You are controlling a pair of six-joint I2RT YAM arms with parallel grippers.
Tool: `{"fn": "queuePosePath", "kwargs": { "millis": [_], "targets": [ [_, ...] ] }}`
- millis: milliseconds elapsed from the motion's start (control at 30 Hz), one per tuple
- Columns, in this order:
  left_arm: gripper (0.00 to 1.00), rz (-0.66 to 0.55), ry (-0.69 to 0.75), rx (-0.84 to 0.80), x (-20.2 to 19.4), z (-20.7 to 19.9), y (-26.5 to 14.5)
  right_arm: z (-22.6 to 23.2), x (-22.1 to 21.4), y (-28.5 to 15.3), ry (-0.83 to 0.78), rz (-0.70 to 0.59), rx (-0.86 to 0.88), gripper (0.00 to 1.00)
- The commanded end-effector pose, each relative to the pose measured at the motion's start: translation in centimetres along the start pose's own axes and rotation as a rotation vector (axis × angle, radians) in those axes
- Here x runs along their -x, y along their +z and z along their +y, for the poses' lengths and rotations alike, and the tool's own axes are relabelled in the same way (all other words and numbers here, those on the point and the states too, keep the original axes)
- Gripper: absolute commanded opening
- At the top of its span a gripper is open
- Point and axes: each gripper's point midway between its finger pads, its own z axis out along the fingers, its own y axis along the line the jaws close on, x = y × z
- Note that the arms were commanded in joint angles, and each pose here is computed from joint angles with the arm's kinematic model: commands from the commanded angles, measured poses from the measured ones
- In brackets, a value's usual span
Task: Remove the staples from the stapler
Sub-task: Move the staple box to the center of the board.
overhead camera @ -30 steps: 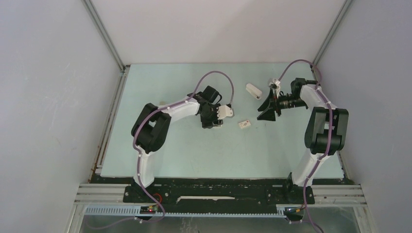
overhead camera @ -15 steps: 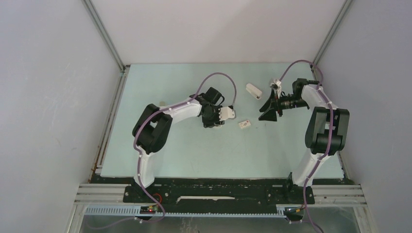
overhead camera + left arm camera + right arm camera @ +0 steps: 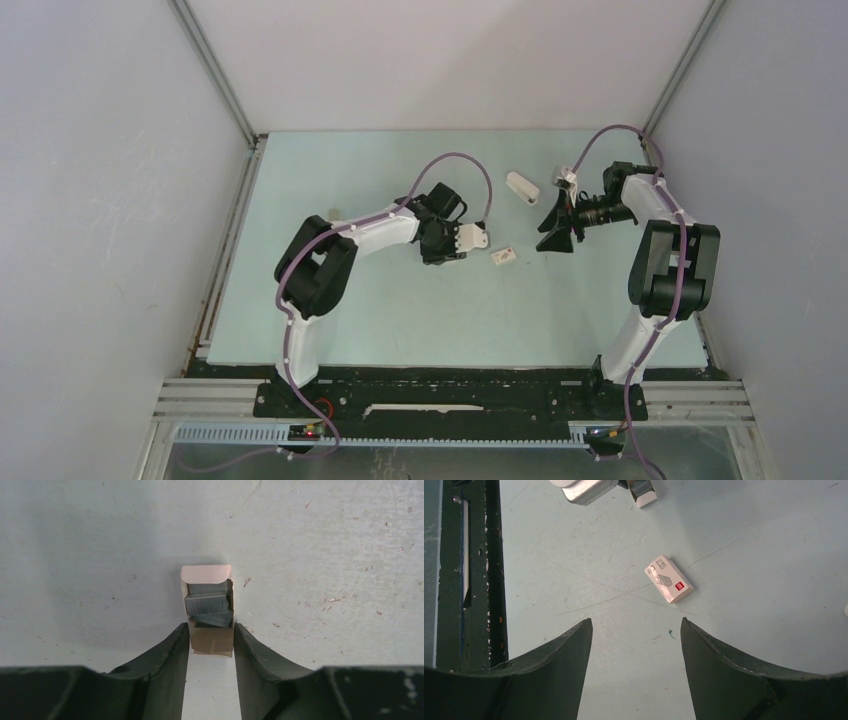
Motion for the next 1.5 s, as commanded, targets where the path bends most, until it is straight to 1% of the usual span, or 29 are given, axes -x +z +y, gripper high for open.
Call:
{"fn": "queuePosePath", "kwargs": {
  "millis": [0, 67, 267, 533, 800, 967, 1167, 1333, 1467],
  "targets": [
    [0.41, -0.066, -0.005, 0.025, 2.2, 0.5, -2.1, -0.1, 1.5, -0.7, -0.074, -0.021, -0.008, 0.74],
    [0.39, -0.069, -0.018, 0.025, 2.3, 0.4, -2.2, -0.1, 1.5, -0.7, -0.075, -0.02, -0.008, 0.74],
    [0.39, -0.075, -0.034, 0.003, 2.7, -0.4, -2.1, -0.1, 1.2, -0.7, -0.077, 0.002, -0.011, 0.74],
    [0.39, -0.076, -0.061, -0.035, 3.1, -2.5, -1.6, 0.0, 1.1, -0.7, -0.093, 0.023, -0.008, 0.74],
    [0.39, -0.111, -0.083, -0.034, 4.1, -4.1, -2.3, 0.7, 0.8, 0.0, -0.141, 0.075, 0.008, 0.74],
    [0.39, -0.116, -0.101, -0.045, 4.3, -5.3, -2.1, 0.8, 0.9, 0.0, -0.178, 0.099, 0.009, 0.74],
    [0.39, -0.119, -0.126, -0.048, 4.2, -6.1, -2.2, 1.1, 1.2, 0.0, -0.199, 0.104, 0.01, 0.74],
    [0.43, -0.126, -0.146, -0.039, 4.5, -6.0, -2.5, 1.4, 1.3, 0.2, -0.202, 0.11, 0.019, 0.74],
    [0.49, -0.129, -0.167, -0.021, 4.8, -5.5, -2.6, 1.6, 1.3, 0.2, -0.212, 0.121, 0.019, 0.74]
  ]
}}
